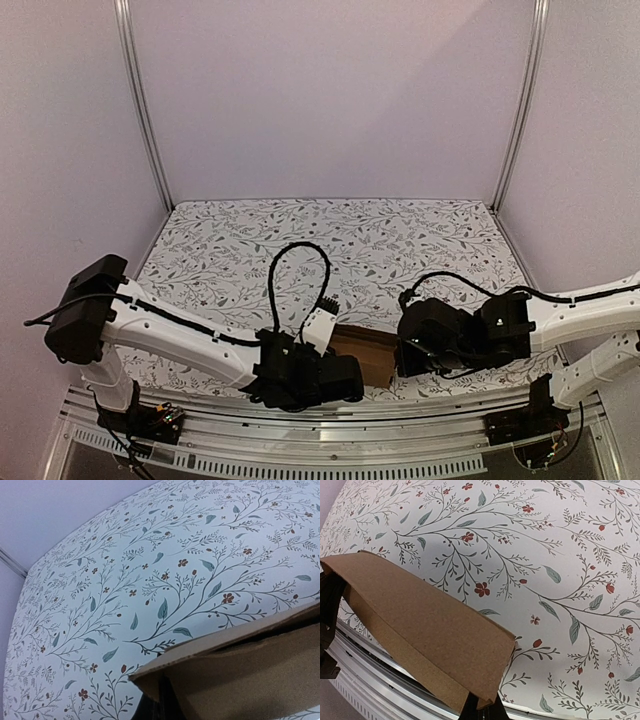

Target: Fold the paper box

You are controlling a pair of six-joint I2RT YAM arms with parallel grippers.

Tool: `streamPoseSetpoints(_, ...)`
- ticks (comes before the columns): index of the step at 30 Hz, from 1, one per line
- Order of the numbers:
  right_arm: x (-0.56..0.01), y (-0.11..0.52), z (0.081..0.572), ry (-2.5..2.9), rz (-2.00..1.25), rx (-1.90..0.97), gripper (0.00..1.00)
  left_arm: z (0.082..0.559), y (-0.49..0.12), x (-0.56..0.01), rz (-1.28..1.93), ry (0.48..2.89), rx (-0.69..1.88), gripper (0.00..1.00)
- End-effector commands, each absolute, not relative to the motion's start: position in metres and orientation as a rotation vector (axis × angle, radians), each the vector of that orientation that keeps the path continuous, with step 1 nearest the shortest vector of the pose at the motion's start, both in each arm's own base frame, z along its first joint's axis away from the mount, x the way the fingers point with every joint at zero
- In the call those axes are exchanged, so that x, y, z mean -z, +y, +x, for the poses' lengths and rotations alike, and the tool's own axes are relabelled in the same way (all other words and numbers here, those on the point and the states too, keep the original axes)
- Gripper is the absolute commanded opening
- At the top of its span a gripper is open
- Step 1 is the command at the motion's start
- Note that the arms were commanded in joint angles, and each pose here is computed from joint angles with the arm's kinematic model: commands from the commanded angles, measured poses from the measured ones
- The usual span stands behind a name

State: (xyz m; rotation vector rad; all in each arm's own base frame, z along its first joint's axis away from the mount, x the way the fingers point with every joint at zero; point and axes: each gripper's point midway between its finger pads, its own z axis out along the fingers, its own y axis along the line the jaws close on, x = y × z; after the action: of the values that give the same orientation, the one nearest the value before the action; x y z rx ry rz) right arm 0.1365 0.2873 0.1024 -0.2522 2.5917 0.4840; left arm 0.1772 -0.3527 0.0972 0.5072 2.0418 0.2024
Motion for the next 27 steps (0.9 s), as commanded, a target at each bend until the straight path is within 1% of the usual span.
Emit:
streamPoseSetpoints(1, -0.068, 0.282, 0.105, 2.720, -0.327, -0.401, 0.00, 0.138, -0.359, -0.046, 0.679, 2.235, -0.160, 0.00)
streamPoseSetpoints(6, -0.066, 0.280, 0.102, 2.709, -0.332, -0.360, 0.00, 0.137, -0.359, -0.049, 0.675, 2.237, -0.155, 0.00)
streamPoseSetpoints(7, -0.066, 0.279, 0.102, 2.706, -0.328, -0.355, 0.06, 0.136, -0.359, -0.050, 0.673, 2.236, -0.150, 0.00)
streamPoseSetpoints(8, -0.067, 0.279, 0.103, 2.700, -0.324, -0.352, 0.10, 0.136, -0.359, -0.050, 0.672, 2.236, -0.149, 0.00)
streamPoseSetpoints(10, -0.073, 0.280, 0.106, 2.680, -0.312, -0.365, 0.13, 0.135, -0.360, -0.049, 0.673, 2.236, -0.149, 0.00)
streamPoseSetpoints(13, -0.088, 0.282, 0.112, 2.633, -0.298, -0.385, 0.21, 0.134, -0.361, -0.048, 0.675, 2.238, -0.154, 0.00)
streamPoseSetpoints(16, -0.104, 0.281, 0.119, 2.583, -0.283, -0.392, 0.24, 0.134, -0.361, -0.047, 0.673, 2.238, -0.171, 0.00)
streamPoseSetpoints(21, -0.136, 0.281, 0.129, 2.494, -0.249, -0.445, 0.25, 0.134, -0.360, -0.047, 0.673, 2.237, -0.175, 0.00)
streamPoseSetpoints(24, -0.154, 0.282, 0.133, 2.453, -0.257, -0.460, 0.30, 0.134, -0.362, -0.047, 0.679, 2.236, -0.177, 0.00)
streamPoseSetpoints(27, -0.165, 0.281, 0.137, 2.423, -0.259, -0.448, 0.31, 0.134, -0.363, -0.046, 0.685, 2.235, -0.183, 0.00)
